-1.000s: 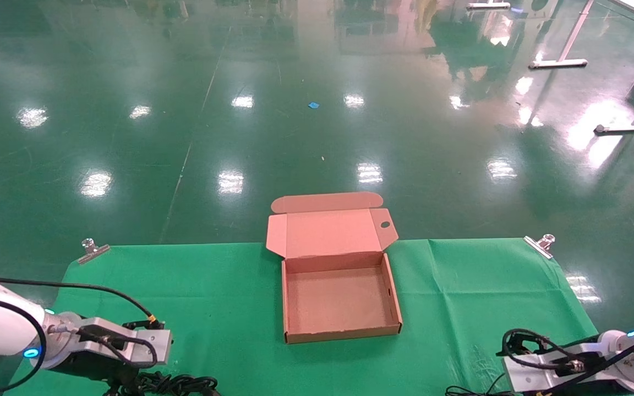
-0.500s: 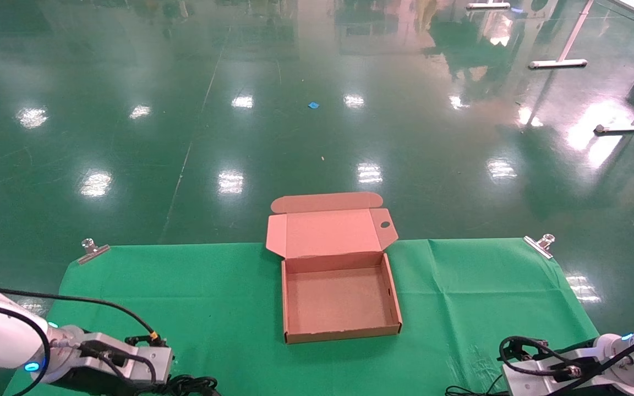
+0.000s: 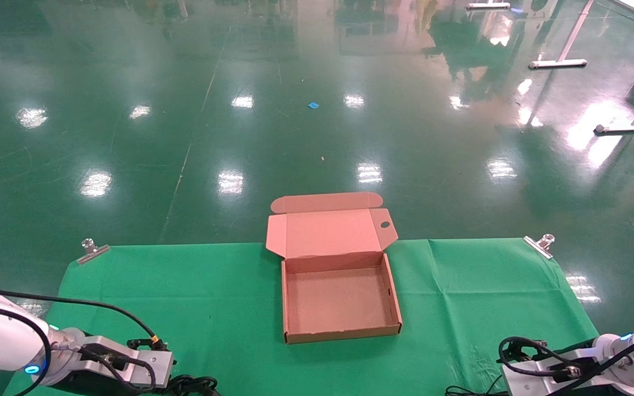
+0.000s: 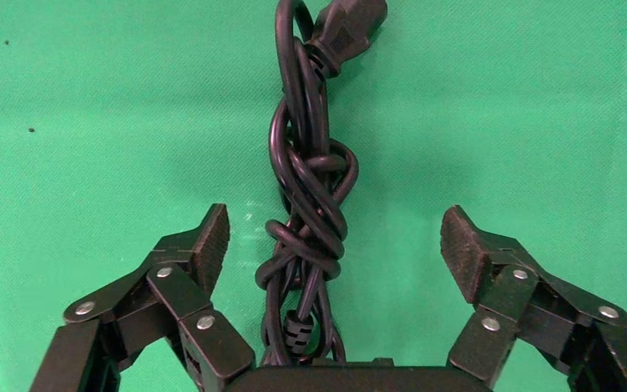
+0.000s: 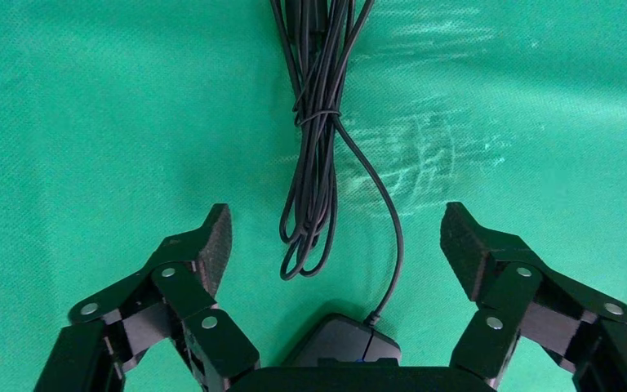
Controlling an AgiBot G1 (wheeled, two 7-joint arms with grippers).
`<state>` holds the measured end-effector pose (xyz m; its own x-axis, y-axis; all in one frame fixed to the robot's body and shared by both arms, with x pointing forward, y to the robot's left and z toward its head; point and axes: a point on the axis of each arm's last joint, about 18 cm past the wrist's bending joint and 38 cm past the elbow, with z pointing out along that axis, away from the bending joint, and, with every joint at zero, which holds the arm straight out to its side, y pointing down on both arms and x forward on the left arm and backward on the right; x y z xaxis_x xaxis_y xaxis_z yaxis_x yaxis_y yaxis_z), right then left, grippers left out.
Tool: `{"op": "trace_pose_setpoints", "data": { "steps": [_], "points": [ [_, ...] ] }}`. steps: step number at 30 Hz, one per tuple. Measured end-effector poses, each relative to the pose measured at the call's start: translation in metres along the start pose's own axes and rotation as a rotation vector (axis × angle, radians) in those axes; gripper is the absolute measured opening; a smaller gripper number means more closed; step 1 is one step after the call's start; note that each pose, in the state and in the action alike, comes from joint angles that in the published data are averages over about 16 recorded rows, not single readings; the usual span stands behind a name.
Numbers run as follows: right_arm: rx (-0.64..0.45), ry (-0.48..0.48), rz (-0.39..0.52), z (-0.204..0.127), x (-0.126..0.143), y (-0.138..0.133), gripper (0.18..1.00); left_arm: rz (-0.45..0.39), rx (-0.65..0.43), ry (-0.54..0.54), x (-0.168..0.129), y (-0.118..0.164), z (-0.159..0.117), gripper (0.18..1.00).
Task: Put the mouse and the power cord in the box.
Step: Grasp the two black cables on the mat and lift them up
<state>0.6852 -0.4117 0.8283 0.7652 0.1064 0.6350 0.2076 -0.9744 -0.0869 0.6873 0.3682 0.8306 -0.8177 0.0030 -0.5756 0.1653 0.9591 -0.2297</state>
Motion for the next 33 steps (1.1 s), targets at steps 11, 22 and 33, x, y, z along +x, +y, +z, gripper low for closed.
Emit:
{"op": "trace_pose_setpoints", "data": {
  "steps": [11,22,33],
  "points": [
    [0.001,0.002,-0.001,-0.0006,0.0004,0.0000,0.819,-0.002,0.002,-0.001,-0.0003,-0.0003,-0.0002,0.820],
    [0.002,0.002,-0.001,-0.0007,0.0005,0.0000,0.571,-0.003,0.003,-0.002,-0.0005,-0.0005,-0.0004,0.588],
    [0.009,0.005,0.011,-0.0038,0.0001,0.0017,0.343,-0.017,0.011,-0.002,0.0000,0.0003,-0.0027,0.386]
  ]
}}
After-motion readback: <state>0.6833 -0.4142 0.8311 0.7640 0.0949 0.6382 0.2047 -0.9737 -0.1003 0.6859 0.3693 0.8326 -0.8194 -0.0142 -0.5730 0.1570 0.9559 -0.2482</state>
